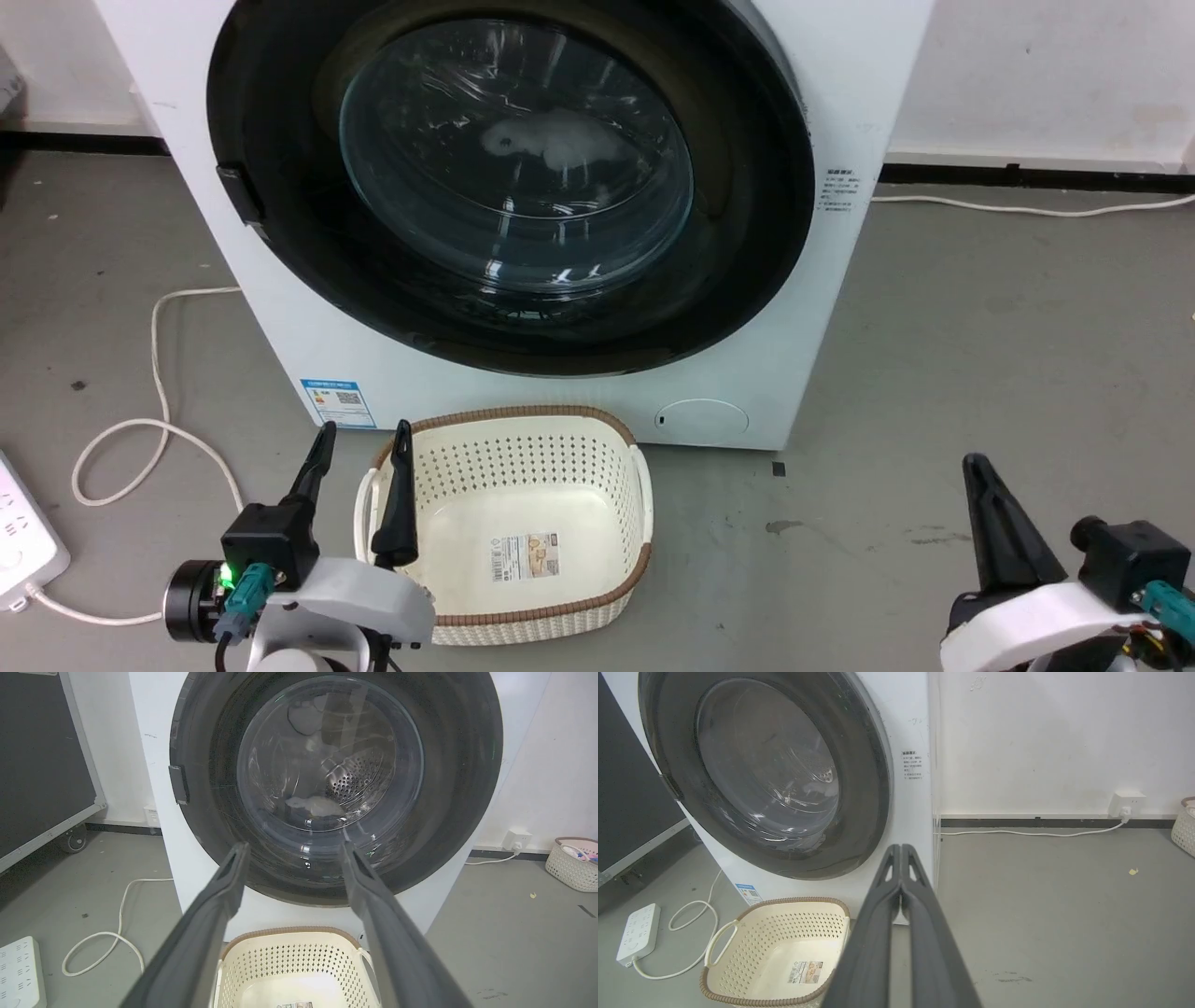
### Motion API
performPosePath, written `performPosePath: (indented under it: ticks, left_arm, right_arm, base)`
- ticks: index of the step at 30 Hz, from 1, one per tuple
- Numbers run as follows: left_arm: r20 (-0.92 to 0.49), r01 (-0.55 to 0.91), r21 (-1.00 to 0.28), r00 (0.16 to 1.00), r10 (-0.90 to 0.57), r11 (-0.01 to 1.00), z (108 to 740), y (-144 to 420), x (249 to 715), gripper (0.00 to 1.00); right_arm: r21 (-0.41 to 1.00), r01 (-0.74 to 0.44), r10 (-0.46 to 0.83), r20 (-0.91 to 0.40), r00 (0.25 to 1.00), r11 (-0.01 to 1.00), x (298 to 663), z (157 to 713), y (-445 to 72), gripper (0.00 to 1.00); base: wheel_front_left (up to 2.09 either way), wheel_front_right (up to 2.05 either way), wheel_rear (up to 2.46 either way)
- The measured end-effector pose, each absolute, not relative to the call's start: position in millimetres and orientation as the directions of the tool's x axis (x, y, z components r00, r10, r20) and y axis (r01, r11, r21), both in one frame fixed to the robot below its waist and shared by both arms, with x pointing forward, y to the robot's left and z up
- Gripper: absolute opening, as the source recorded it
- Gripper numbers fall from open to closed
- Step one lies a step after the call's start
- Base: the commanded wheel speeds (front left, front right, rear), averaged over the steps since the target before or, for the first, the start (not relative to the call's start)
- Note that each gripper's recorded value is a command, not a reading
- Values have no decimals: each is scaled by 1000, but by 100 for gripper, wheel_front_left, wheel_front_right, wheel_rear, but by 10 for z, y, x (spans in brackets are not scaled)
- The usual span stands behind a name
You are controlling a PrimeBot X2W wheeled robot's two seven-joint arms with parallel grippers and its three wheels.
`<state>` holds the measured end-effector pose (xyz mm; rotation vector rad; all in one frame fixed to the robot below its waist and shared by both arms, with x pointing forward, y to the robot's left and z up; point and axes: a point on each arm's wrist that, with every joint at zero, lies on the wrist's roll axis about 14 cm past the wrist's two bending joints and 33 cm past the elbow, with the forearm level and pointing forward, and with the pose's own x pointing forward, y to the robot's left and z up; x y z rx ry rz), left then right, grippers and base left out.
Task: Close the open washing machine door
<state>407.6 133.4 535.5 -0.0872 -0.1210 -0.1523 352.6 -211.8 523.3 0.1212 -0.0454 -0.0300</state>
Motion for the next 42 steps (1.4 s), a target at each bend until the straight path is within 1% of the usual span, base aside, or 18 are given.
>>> performPosePath:
  ticks: [1,42]
  left_arm:
    - [123,155,-78,982,-145,985,5354,1341,4064,100]
    - [75,154,-96,986,-148,983,5281,1339,4069,100]
  right_arm:
    - [123,19,-23,32,999,992,3518,5208,-2086,100]
    - [139,-20,16,32,999,990,3529,5186,-1948,100]
  base:
    - [0,0,0]
    - [0,0,0]
